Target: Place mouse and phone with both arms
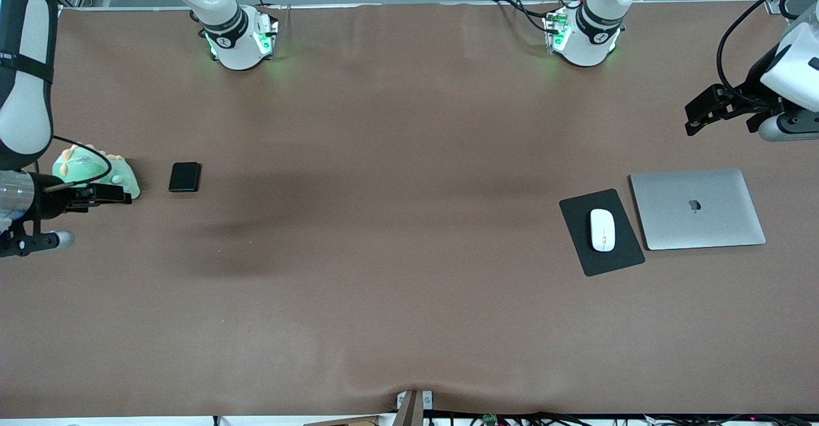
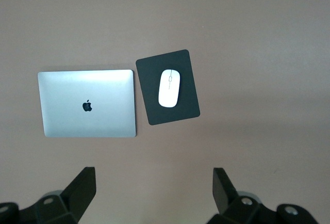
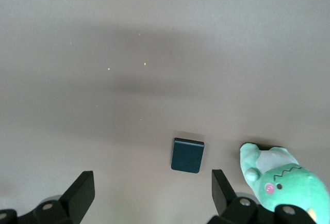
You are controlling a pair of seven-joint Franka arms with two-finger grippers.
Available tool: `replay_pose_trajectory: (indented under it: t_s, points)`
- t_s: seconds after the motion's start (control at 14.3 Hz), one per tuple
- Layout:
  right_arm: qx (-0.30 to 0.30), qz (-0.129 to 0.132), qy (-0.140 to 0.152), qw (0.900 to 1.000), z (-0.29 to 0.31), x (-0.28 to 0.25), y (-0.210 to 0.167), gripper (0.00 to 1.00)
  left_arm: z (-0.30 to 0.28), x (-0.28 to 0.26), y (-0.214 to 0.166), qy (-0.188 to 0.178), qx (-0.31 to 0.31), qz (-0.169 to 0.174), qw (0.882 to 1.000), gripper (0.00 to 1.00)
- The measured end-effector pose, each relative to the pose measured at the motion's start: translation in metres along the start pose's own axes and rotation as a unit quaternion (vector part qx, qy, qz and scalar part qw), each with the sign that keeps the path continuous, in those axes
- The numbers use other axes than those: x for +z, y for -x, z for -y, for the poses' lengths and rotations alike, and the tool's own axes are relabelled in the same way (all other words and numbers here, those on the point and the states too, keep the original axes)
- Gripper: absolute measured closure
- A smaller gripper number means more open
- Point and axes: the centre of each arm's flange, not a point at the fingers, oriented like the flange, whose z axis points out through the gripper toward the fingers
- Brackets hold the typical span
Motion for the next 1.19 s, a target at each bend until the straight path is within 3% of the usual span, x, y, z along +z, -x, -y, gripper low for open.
replay_pose_trajectory:
  t_s: [0.28,0.56,0.91,1.19]
  points:
    - [-0.008,-0.033,-0.007,0.999,-0.001,-0.061,0.015,0.00,0.001,-0.002,0.001,-0.001,0.021,-0.001,1.000,0.00]
    - [-0.003,-0.025,-0.025,0.999,-0.012,-0.087,0.041,0.00,0.007,-0.010,0.006,-0.002,0.029,0.000,1.000,0.00]
    - [-0.003,-0.054,-0.006,0.998,0.014,-0.154,0.099,0.00,0.008,-0.014,0.007,-0.002,0.027,-0.003,1.000,0.00]
    - [0.013,-0.061,-0.008,0.998,0.019,-0.167,0.129,0.00,0.007,-0.021,0.007,-0.001,0.006,-0.010,1.000,0.00]
